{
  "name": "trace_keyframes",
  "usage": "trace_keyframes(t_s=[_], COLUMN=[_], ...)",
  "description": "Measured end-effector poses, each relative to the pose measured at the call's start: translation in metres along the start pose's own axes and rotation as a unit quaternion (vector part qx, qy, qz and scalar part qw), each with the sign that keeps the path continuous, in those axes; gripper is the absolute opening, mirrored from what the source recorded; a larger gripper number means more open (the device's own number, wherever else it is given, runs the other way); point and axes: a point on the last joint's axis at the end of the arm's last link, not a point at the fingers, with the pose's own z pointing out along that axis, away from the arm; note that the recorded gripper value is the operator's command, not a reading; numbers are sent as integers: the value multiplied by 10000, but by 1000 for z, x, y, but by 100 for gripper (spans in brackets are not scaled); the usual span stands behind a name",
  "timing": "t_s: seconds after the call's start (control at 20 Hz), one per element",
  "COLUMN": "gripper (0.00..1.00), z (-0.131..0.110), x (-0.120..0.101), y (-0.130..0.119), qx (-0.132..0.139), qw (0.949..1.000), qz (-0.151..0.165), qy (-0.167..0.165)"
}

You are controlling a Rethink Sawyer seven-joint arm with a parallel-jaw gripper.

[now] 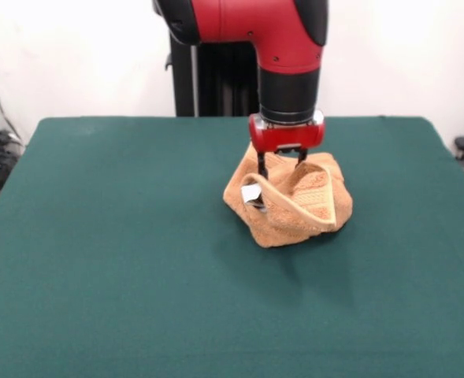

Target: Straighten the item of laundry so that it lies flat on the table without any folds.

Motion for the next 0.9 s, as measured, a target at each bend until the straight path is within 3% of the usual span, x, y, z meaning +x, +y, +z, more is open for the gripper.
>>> trace_keyframes(t_s=[0.9], gripper=[100], z=[-1], x=[-1], y=[2], qx=[16], qw=[10000], qz=[-27], qy=[0])
